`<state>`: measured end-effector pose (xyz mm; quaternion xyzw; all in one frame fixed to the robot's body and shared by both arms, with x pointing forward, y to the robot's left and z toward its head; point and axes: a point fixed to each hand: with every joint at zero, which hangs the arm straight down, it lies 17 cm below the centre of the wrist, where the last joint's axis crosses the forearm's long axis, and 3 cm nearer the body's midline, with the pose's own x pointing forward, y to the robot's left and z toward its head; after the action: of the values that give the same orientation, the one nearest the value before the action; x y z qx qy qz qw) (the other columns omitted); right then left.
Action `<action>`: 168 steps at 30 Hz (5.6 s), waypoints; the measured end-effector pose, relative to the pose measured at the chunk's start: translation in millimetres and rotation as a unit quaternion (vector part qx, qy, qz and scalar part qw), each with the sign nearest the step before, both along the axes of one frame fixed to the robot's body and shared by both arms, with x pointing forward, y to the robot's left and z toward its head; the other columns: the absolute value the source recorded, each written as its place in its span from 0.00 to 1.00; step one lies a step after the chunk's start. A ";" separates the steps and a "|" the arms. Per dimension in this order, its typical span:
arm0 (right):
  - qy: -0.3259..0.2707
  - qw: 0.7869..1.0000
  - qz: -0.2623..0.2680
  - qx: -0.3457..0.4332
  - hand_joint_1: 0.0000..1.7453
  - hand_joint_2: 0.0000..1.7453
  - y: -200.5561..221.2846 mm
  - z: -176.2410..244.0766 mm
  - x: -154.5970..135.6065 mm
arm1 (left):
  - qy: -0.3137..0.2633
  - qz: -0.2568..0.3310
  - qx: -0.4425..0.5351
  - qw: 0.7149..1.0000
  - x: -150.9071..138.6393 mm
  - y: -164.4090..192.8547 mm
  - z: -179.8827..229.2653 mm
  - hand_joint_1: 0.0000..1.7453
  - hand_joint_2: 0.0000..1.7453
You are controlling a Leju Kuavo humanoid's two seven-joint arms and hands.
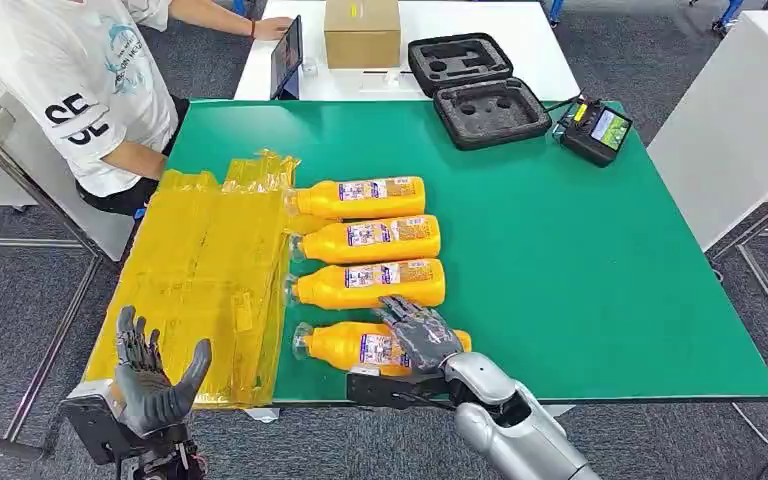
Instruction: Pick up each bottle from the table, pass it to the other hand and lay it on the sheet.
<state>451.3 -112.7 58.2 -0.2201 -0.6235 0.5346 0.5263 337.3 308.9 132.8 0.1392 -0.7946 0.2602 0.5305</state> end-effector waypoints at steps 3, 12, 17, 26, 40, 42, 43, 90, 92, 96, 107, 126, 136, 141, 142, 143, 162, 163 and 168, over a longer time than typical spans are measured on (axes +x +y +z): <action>0.003 1.000 -0.001 -0.006 0.29 1.00 -3.2 -2.3 0.3 | 0.000 0.002 -0.002 1.000 -1.3 2.0 -0.3 0.00 1.00; 0.008 1.000 -0.002 -0.014 0.90 1.00 -9.3 -6.6 0.0 | 0.002 0.005 -0.004 1.000 -3.3 4.3 -1.1 0.00 1.00; 0.015 1.000 -0.004 -0.011 1.00 1.00 -13.7 -9.3 -0.5 | 0.002 0.007 -0.009 1.000 -4.6 6.6 -1.1 0.00 1.00; 0.022 0.998 0.021 0.051 1.00 1.00 -2.1 1.5 -5.5 | 0.003 0.012 -0.012 1.000 -6.1 10.0 -1.6 0.00 1.00; -0.057 0.947 0.102 0.299 0.97 1.00 32.0 86.6 -30.4 | -0.005 0.012 -0.009 1.000 -2.6 7.6 2.5 0.00 1.00; -0.098 0.918 0.110 0.369 0.96 1.00 32.0 123.5 -33.7 | -0.006 0.014 -0.008 1.000 -0.2 6.7 3.8 0.00 1.00; -0.125 0.899 0.114 0.404 0.96 1.00 28.8 143.0 -38.4 | -0.007 0.013 -0.008 1.000 0.9 5.0 3.5 0.00 1.00; -0.069 0.806 0.011 0.588 0.98 1.00 37.2 115.3 -26.1 | -0.079 -0.453 -0.108 0.881 55.6 -202.7 56.2 0.00 1.00; -0.065 0.814 0.023 0.577 0.98 1.00 51.0 114.1 -29.7 | -0.070 -0.462 -0.105 0.878 59.7 -211.4 51.6 0.00 1.00; -0.054 0.829 0.039 0.555 0.99 1.00 71.6 105.5 -34.8 | -0.056 -0.475 -0.099 0.873 67.3 -221.4 43.6 0.00 1.00; -0.029 0.855 0.067 0.514 1.00 1.00 100.5 90.3 -30.4 | -0.022 -0.456 -0.086 0.886 86.0 -215.0 26.4 0.00 1.00; 0.002 0.872 0.084 0.482 1.00 1.00 124.1 69.5 -32.5 | -0.018 -0.417 -0.091 0.904 80.5 -183.8 11.9 0.00 1.00; 0.004 0.873 0.084 0.480 0.99 1.00 124.8 68.5 -32.0 | -0.019 -0.417 -0.091 0.904 80.2 -183.8 12.1 1.00 1.00; -0.001 0.874 0.088 0.478 0.80 1.00 127.3 73.8 -29.3 | -0.031 -0.417 -0.096 0.903 81.9 -182.7 18.0 1.00 1.00; -0.002 0.874 0.089 0.477 0.06 1.00 128.2 75.2 -28.4 | -0.033 -0.417 -0.099 0.903 83.5 -182.2 20.0 1.00 1.00; -0.004 0.875 0.089 0.476 0.00 1.00 128.7 76.9 -27.3 | -0.035 -0.417 -0.100 0.903 85.1 -181.9 22.2 1.00 1.00; -0.188 0.904 0.022 0.384 0.00 0.00 104.1 116.0 -23.2 | -0.065 -0.395 -0.117 0.909 106.5 -179.1 53.0 1.00 1.00; -0.218 0.904 0.021 0.367 0.00 0.00 101.2 122.8 -27.7 | -0.068 -0.387 -0.116 0.912 107.0 -177.1 54.2 1.00 1.00; -0.275 0.898 0.012 0.342 0.00 0.00 90.1 146.7 -35.0 | -0.085 -0.375 -0.114 0.916 109.5 -176.4 67.4 0.96 1.00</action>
<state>416.4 -22.6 204.9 -0.1568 -0.8905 0.2128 0.3702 446.8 132.4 200.2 -0.2530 -0.7959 0.1419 0.5315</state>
